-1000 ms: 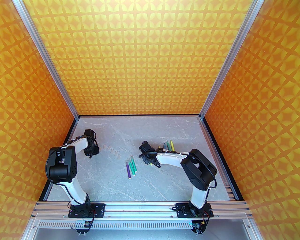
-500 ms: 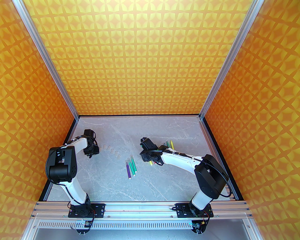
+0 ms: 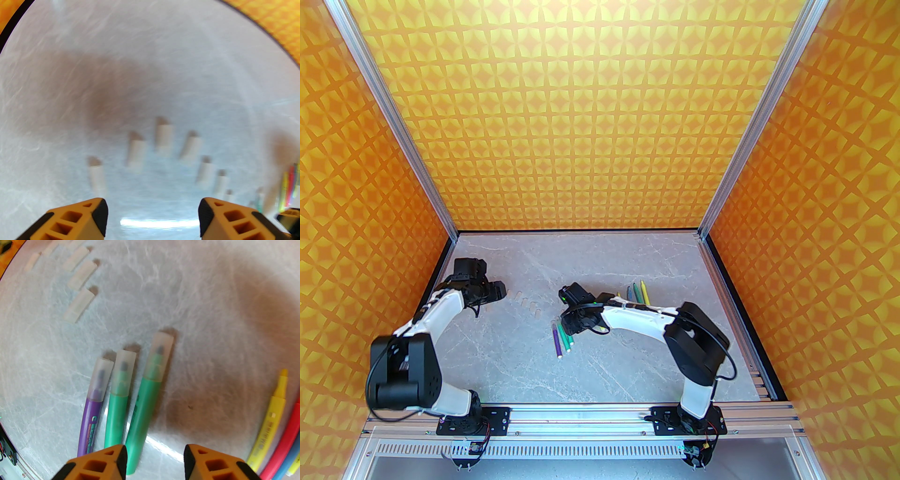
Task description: Open the pen caps
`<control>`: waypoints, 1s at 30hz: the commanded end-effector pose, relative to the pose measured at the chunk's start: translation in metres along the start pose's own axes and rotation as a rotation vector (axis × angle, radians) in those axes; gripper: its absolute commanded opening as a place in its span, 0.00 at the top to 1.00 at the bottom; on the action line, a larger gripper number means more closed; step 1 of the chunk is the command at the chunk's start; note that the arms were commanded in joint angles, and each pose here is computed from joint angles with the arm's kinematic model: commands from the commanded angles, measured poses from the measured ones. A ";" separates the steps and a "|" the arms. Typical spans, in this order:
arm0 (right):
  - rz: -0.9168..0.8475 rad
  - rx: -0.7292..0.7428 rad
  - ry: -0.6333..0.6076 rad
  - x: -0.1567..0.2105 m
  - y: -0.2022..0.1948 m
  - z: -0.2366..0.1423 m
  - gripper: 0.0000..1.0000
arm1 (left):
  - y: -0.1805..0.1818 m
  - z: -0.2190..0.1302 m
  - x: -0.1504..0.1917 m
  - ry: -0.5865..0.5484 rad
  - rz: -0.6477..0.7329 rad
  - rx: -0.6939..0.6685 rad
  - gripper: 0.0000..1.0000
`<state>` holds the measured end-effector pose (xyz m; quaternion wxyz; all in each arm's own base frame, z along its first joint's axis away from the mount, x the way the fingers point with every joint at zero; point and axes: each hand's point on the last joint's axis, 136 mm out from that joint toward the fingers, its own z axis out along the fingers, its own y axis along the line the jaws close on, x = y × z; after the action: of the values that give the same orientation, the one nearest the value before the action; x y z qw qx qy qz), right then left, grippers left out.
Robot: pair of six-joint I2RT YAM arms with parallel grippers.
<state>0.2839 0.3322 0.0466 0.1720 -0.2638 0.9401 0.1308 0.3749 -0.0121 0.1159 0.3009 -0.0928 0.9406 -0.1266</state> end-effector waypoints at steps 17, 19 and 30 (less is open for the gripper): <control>0.022 0.058 0.158 0.013 -0.001 0.034 0.63 | -0.050 -0.029 -0.012 -0.164 0.065 0.283 0.28; 0.021 0.087 0.184 0.016 -0.006 0.037 0.68 | -0.052 -0.032 -0.012 -0.174 0.065 0.292 0.28; 0.022 0.189 0.242 0.025 -0.022 0.049 0.81 | -0.061 -0.045 -0.013 -0.217 0.057 0.343 0.28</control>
<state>0.2912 0.3356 0.0160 0.1029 -0.2569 0.9594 0.0543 0.3683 -0.0529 0.1712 0.4091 -0.0301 0.8782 -0.2459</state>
